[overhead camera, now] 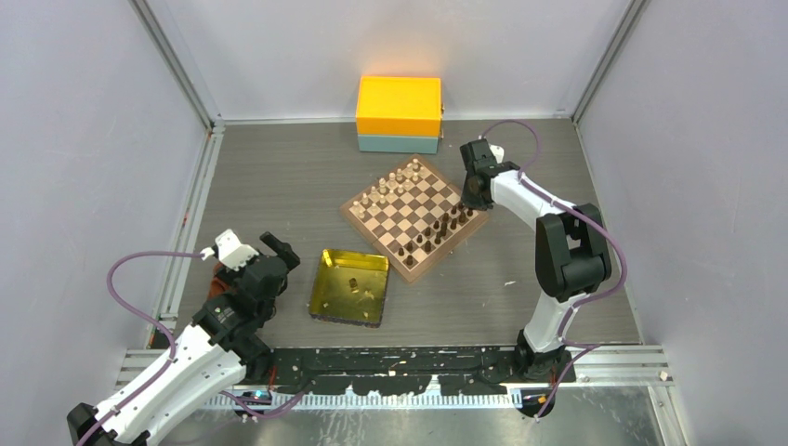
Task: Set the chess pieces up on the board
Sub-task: Place the chess piece on the chessboard.
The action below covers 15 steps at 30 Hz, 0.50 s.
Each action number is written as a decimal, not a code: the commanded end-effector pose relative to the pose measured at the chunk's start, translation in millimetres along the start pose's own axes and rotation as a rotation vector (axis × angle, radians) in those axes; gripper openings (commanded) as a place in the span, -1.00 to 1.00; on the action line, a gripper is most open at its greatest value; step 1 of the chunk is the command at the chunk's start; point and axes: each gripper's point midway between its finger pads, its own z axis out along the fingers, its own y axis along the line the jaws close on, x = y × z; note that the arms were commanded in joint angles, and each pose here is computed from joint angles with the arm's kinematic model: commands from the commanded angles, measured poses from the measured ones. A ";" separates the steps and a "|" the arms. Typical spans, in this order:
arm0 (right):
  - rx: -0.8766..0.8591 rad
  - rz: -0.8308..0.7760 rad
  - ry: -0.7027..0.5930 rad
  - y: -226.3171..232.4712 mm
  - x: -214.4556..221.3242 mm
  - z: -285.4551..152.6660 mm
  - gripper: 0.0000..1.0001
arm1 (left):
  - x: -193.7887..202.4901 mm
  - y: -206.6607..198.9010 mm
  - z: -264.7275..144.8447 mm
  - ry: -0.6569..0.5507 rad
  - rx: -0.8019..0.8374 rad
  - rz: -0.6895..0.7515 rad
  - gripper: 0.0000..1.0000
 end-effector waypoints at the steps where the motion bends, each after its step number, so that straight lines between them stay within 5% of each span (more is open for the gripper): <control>1: -0.015 0.012 -0.014 -0.8 -2.6 -9.6 -0.52 | -8.2 -6.3 0.1 -0.031 0.012 -0.034 0.99; 15: -0.033 0.009 -0.049 1.5 -15.6 -22.1 -0.33 | -9.3 -9.8 1.1 -0.033 0.015 -0.033 0.99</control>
